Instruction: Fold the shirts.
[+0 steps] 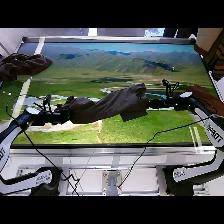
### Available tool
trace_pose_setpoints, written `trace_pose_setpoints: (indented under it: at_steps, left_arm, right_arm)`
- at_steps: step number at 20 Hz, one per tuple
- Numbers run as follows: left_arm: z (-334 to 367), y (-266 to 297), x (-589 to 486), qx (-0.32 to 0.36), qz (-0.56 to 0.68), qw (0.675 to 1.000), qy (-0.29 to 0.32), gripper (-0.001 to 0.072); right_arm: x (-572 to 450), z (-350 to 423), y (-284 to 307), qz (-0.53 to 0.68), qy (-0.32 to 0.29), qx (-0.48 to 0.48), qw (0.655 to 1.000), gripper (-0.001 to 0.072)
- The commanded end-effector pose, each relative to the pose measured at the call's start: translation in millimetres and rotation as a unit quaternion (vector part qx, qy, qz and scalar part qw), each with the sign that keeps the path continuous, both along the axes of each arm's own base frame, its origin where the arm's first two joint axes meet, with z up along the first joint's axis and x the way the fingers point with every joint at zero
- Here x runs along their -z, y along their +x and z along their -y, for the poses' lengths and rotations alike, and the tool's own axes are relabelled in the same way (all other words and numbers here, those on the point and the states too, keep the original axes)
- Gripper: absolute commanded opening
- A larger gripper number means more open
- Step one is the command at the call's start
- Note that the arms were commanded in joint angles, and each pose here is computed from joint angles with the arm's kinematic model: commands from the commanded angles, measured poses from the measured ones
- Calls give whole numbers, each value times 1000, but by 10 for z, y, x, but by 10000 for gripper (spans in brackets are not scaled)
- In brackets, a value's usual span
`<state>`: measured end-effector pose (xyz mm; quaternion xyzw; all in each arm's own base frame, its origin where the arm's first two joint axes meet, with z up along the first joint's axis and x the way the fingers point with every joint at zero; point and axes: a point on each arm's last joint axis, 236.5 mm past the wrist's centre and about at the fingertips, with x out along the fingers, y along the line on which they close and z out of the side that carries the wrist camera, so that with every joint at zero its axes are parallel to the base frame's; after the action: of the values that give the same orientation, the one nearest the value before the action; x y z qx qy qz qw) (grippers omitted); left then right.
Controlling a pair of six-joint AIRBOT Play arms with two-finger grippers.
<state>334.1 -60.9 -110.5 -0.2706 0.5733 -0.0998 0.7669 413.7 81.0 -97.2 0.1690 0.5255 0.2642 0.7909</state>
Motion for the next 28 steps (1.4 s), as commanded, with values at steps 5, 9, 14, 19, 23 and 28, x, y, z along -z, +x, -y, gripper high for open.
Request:
trace_pose_setpoints:
  at_steps: [5,9,14,19,23,28]
  left_arm:
    - [384,467,-2036,87,217,970,-58,14]
    - [22,543,-3635,66,387,918,58,14]
    - [-144,189,-4933,55,478,864,149,13]
    - [186,-703,-5577,84,489,857,142,10]
    - [311,-1128,-5798,73,505,850,131,8]
    - [212,-565,-5090,79,392,913,84,10]
  right_arm:
    - [-977,-77,535,114,37,5,993,21]
    - [-2308,26,827,271,5,15,962,19]
    - [-4171,362,446,444,-58,72,891,19]
    - [-5056,746,-797,486,-220,133,835,17]
    - [-5069,605,-1552,465,-231,136,843,16]
    - [-4622,663,-1286,396,-221,127,882,17]
